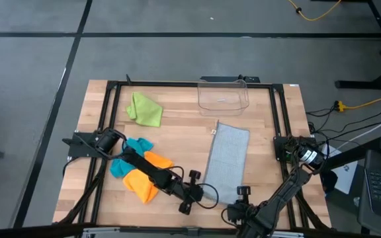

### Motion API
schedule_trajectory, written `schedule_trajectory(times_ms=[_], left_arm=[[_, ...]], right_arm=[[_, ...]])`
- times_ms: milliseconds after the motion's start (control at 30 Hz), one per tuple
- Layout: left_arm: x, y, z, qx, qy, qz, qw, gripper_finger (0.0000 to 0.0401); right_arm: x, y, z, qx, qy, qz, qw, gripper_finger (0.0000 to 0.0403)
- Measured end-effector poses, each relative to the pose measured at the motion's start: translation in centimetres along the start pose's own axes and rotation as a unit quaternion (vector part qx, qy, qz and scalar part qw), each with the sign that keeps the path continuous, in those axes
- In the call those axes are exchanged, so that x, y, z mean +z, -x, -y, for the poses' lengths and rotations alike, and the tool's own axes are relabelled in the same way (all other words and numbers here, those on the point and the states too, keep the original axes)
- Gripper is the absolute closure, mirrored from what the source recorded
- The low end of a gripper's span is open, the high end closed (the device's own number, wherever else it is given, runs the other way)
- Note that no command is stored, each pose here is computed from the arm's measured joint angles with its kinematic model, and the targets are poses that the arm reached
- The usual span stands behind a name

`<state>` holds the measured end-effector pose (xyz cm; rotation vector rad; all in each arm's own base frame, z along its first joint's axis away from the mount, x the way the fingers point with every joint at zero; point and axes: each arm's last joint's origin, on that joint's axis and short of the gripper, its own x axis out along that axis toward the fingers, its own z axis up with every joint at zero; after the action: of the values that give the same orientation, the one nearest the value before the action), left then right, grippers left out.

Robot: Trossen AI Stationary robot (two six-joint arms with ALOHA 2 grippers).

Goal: Fold microfiber towels
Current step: Fold the gray microfiber

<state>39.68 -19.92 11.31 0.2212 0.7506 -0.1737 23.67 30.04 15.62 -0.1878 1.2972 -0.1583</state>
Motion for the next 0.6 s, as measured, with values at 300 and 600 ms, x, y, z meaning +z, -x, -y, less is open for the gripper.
schedule_trajectory(times_ms=[300, 600], left_arm=[[1.2, 1.5, 0.7, 0.025, -0.007, 0.022, 0.999, 0.0401], [1.9, 2.4, 0.5, 0.047, -0.018, 0.033, 0.998, 0.0401]], right_arm=[[0.2, 0.4, 0.0, -0.007, 0.001, 0.007, 1.000, 0.0402], [0.2, 0.5, 0.4, -0.035, 0.005, 0.023, 0.999, 0.0403]])
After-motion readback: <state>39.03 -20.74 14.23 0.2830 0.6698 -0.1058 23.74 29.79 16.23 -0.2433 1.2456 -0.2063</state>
